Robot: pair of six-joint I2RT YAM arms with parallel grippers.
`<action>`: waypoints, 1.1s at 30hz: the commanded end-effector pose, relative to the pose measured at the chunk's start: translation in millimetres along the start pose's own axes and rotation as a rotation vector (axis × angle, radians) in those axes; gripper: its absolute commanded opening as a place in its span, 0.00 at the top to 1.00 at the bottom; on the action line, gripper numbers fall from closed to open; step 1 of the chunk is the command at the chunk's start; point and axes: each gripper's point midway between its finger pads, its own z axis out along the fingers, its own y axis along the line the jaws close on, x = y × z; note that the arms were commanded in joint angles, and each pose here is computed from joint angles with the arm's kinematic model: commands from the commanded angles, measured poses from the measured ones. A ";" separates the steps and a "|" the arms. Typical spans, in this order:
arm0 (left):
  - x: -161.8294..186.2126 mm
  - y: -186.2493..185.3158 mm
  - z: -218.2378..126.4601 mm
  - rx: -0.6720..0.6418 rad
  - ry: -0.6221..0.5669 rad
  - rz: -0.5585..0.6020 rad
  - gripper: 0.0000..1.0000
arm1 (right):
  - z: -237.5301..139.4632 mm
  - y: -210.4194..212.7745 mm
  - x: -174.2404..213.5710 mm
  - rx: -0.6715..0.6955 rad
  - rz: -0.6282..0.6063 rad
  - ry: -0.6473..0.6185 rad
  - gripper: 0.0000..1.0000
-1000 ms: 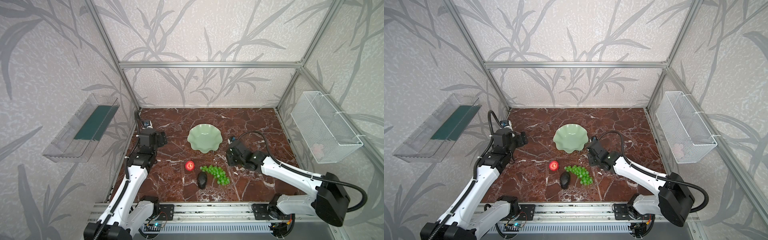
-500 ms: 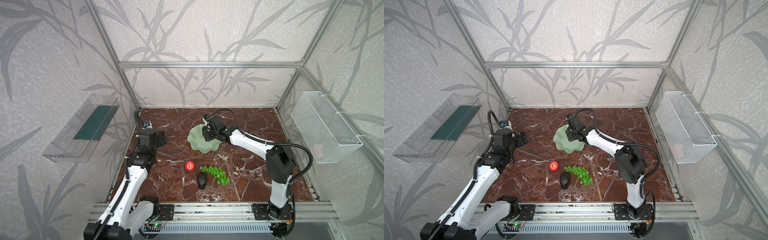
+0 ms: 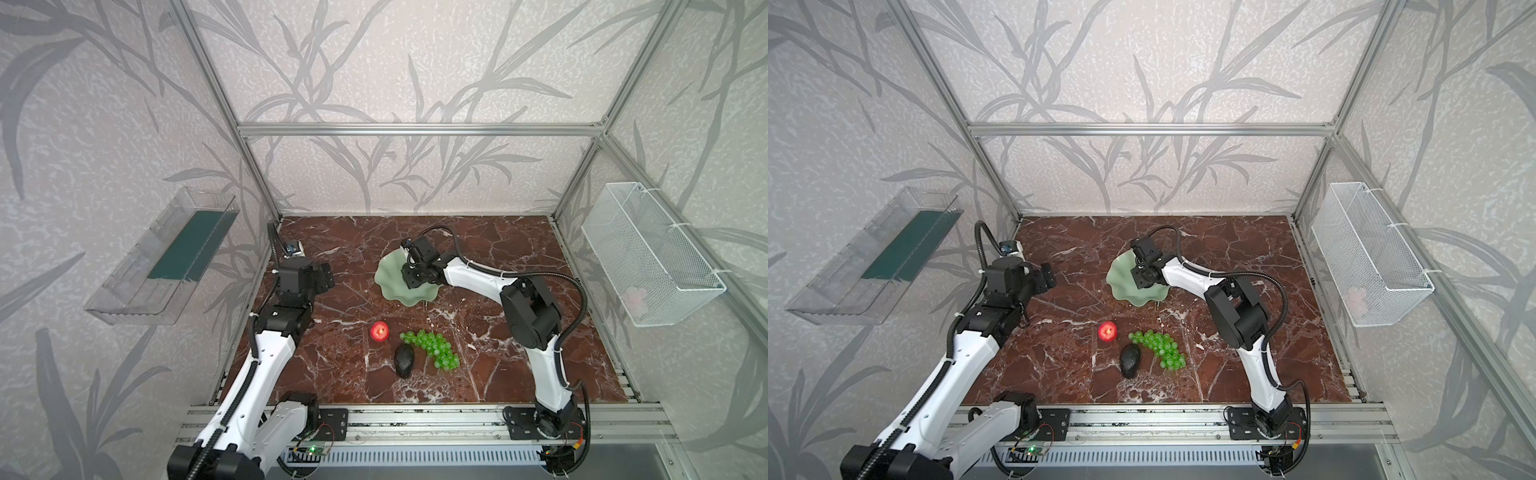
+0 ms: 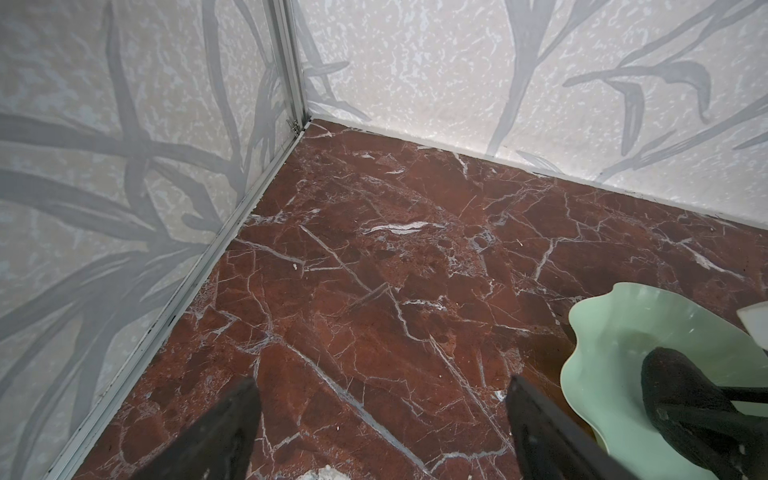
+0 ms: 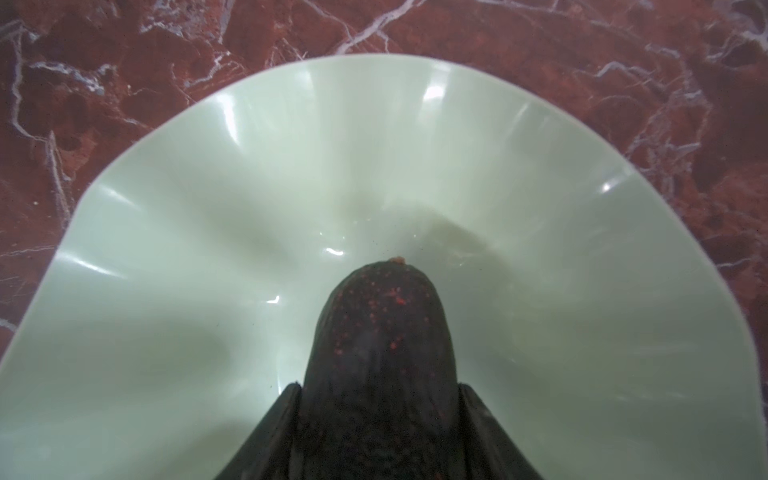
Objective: Place and organize the fake fruits in the fruit bowl
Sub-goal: 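Carry the avocado with the right gripper into the green bowl and release, then lower the left gripper onto the red apple and grasp it while the right gripper withdraws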
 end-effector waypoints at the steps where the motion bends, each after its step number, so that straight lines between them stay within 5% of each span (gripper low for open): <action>1: -2.8 -1.6 -1.1 0.011 0.010 -0.023 0.08 | 5.1 1.8 -1.7 -0.009 0.010 0.002 0.47; 10: 3.2 -5.4 -4.3 0.032 0.054 -0.050 0.08 | 9.3 4.3 -0.3 -0.034 0.023 0.012 0.38; 16: 21.0 -27.5 -8.3 0.151 0.190 -0.023 0.12 | -0.3 3.2 -12.1 -0.064 0.053 -0.017 0.29; 25: 75.5 -79.9 -20.5 0.293 0.316 0.033 0.15 | -114.3 -21.8 -64.5 -0.079 0.103 -0.364 0.07; 33: 155.6 -127.6 -23.7 0.373 0.511 0.079 0.16 | -179.9 -53.2 -37.6 -0.121 0.220 -0.522 0.01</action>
